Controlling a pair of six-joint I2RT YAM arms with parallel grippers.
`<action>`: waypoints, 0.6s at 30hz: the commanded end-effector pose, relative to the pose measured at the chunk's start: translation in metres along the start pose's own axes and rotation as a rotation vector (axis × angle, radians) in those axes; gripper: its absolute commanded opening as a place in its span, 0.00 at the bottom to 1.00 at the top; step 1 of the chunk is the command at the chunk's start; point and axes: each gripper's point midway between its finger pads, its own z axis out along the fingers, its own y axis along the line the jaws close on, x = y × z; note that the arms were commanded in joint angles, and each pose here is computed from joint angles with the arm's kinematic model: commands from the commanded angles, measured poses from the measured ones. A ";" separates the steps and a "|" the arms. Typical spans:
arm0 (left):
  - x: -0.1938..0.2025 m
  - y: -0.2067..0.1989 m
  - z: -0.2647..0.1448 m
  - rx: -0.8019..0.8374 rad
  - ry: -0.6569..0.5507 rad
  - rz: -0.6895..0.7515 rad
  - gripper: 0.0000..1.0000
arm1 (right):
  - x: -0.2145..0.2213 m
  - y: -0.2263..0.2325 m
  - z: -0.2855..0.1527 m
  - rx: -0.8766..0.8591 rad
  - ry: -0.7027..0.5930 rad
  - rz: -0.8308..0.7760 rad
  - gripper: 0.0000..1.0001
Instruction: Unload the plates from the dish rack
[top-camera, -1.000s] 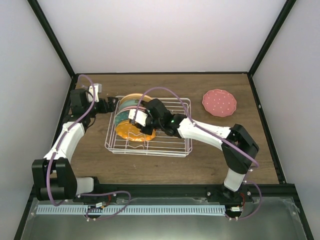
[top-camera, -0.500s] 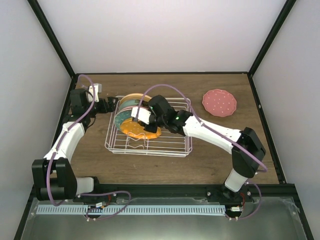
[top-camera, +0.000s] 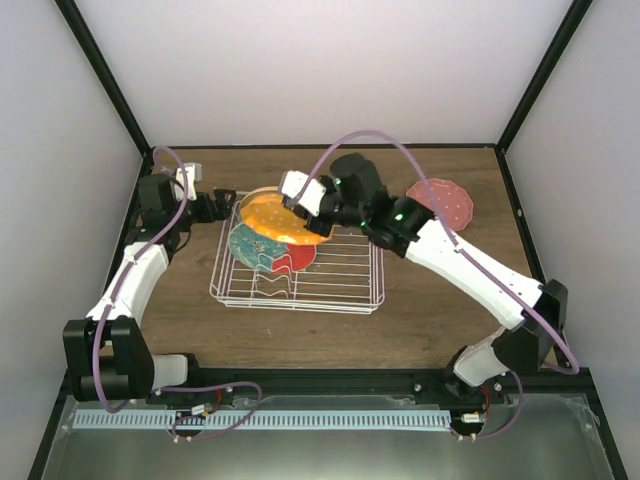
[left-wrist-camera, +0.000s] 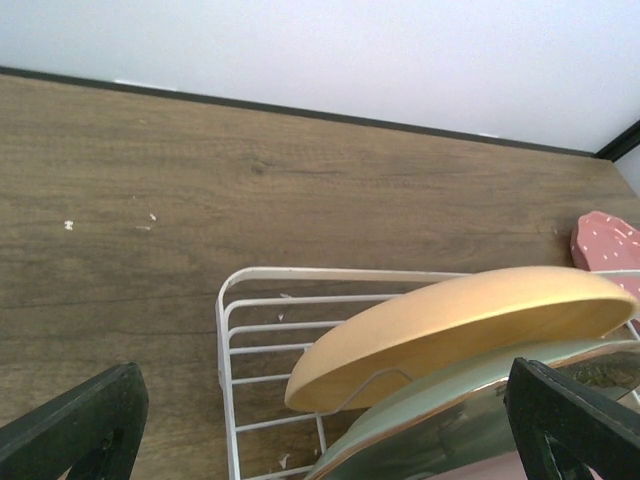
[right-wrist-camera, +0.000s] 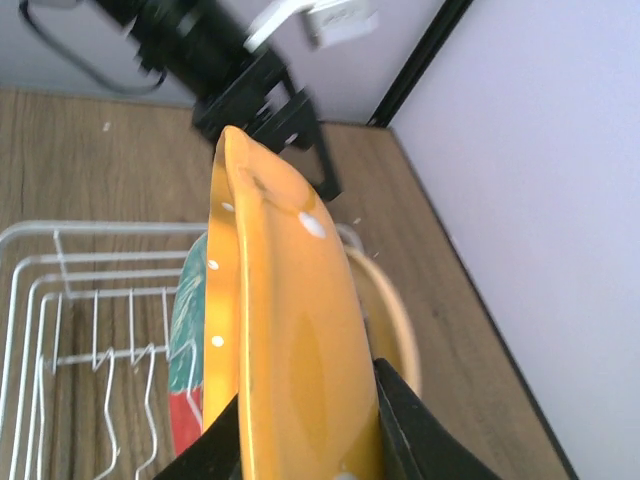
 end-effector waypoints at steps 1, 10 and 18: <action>-0.025 -0.011 -0.004 0.033 -0.063 0.032 1.00 | -0.092 -0.073 -0.092 0.184 -0.309 0.083 0.01; -0.030 -0.014 0.003 0.061 -0.061 0.019 1.00 | -0.043 -0.226 -0.187 0.464 -0.485 0.570 0.01; -0.039 -0.016 0.004 0.068 -0.074 0.031 1.00 | 0.179 -0.306 -0.211 0.563 -0.399 1.331 0.01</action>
